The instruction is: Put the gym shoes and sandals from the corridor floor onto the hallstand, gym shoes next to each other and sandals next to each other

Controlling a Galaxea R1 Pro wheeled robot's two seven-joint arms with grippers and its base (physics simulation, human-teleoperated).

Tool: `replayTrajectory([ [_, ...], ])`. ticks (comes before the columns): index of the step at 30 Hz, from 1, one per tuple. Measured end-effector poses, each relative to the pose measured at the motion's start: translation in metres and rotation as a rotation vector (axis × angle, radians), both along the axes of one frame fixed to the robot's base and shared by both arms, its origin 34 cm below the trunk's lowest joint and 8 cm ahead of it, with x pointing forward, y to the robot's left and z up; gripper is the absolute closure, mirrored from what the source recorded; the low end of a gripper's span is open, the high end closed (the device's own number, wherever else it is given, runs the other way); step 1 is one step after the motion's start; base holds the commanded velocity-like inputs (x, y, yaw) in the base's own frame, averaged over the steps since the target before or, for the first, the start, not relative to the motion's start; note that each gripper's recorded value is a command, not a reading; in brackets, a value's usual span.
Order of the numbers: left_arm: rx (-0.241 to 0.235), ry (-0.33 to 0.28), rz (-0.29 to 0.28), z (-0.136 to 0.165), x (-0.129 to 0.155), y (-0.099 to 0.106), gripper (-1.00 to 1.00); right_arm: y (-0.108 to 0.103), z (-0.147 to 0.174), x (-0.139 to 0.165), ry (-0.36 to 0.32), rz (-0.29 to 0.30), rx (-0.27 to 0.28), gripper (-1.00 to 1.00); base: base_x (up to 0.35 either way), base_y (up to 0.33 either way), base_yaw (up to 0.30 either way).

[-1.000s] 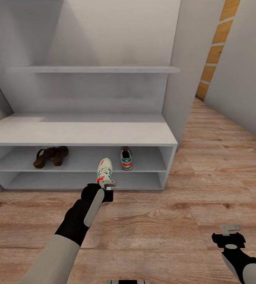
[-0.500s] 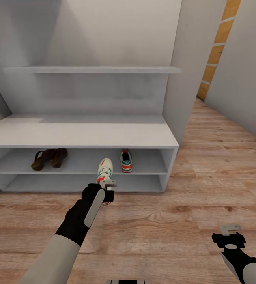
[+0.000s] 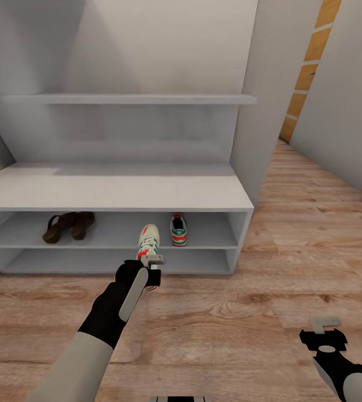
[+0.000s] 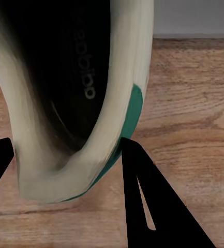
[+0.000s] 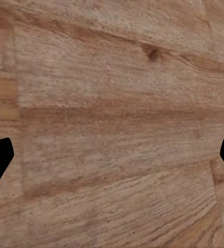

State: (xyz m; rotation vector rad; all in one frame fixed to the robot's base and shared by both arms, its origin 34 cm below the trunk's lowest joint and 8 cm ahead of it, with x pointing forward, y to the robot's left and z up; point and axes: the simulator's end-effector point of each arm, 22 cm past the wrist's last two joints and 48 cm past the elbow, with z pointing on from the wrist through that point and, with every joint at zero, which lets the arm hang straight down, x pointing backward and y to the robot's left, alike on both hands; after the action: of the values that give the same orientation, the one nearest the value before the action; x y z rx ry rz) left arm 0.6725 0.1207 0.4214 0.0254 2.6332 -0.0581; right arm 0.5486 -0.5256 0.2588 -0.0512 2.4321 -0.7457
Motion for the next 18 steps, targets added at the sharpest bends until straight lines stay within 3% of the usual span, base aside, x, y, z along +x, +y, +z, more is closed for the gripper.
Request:
replayTrajectory([
  [11,-0.001,0.004,0.001,-0.0012,-0.0006,0.0002,1.0,0.0001,-0.0001,-0.0001,0.001,0.001,0.0,-1.0,0.164,0.0,0.0],
  [18,0.003,0.016,0.002,-0.006,-0.003,0.0014,1.0,0.0001,-0.0003,-0.0002,0.001,0.001,0.0,-1.0,0.057,0.0,0.0],
])
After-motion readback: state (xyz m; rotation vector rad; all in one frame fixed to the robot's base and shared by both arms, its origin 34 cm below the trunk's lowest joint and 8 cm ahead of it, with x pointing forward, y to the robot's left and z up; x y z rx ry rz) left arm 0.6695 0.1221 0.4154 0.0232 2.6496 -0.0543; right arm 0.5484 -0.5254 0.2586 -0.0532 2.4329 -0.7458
